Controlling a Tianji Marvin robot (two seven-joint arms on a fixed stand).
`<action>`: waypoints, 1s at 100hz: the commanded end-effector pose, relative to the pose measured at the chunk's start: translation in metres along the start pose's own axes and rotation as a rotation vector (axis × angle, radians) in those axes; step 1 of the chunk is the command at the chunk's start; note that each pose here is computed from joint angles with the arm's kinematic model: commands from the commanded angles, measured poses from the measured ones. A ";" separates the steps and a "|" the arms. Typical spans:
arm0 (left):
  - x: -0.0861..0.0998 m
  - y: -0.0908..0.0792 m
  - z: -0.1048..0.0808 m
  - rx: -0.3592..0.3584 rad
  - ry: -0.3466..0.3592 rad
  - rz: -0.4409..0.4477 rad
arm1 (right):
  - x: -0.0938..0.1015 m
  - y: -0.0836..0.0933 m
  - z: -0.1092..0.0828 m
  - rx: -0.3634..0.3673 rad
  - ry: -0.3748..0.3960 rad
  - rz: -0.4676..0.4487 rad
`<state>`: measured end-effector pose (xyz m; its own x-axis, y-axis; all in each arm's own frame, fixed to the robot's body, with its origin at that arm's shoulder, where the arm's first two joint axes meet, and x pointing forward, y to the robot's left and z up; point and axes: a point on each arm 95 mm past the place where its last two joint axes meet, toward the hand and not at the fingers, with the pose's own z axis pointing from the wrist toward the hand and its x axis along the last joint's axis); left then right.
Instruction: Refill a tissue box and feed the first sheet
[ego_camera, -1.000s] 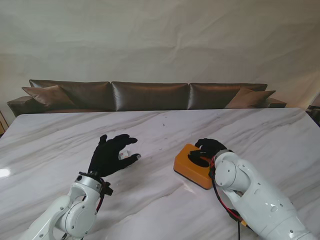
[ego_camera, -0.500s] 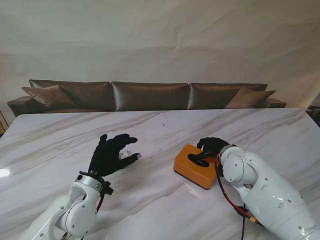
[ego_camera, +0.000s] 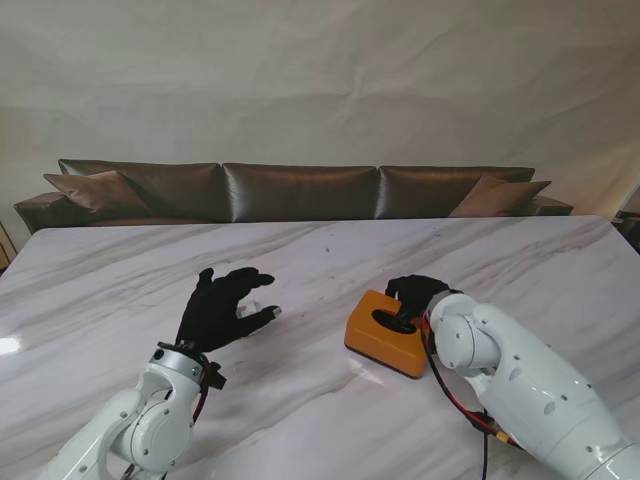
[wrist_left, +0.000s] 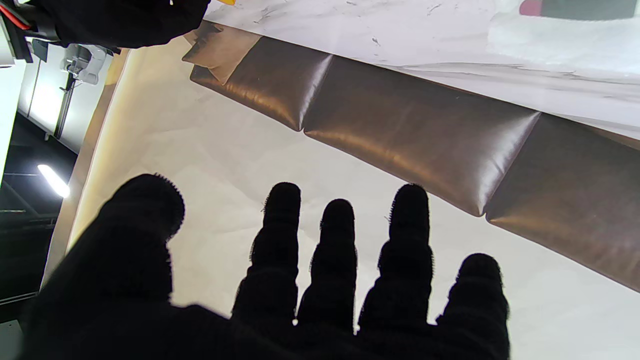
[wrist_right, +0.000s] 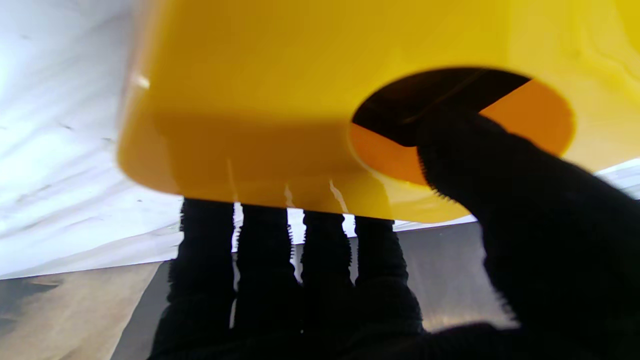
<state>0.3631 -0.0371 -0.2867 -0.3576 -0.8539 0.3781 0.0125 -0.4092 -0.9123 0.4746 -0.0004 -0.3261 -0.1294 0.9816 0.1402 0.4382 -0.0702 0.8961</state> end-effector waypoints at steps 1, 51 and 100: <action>0.000 0.001 -0.002 -0.008 -0.006 -0.006 | 0.012 0.002 0.005 0.006 0.028 0.005; -0.004 -0.002 -0.005 0.017 -0.014 -0.010 | 0.073 0.010 0.031 -0.020 0.160 -0.010; -0.006 -0.005 -0.010 0.037 -0.021 -0.011 | 0.115 0.003 0.044 -0.027 0.246 0.020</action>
<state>0.3582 -0.0247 -0.2866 -0.3339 -0.8602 0.3855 0.0502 -0.4246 -0.9040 0.5022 0.1090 -0.3276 -0.3135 0.9182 0.2421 0.4130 -0.0977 0.9055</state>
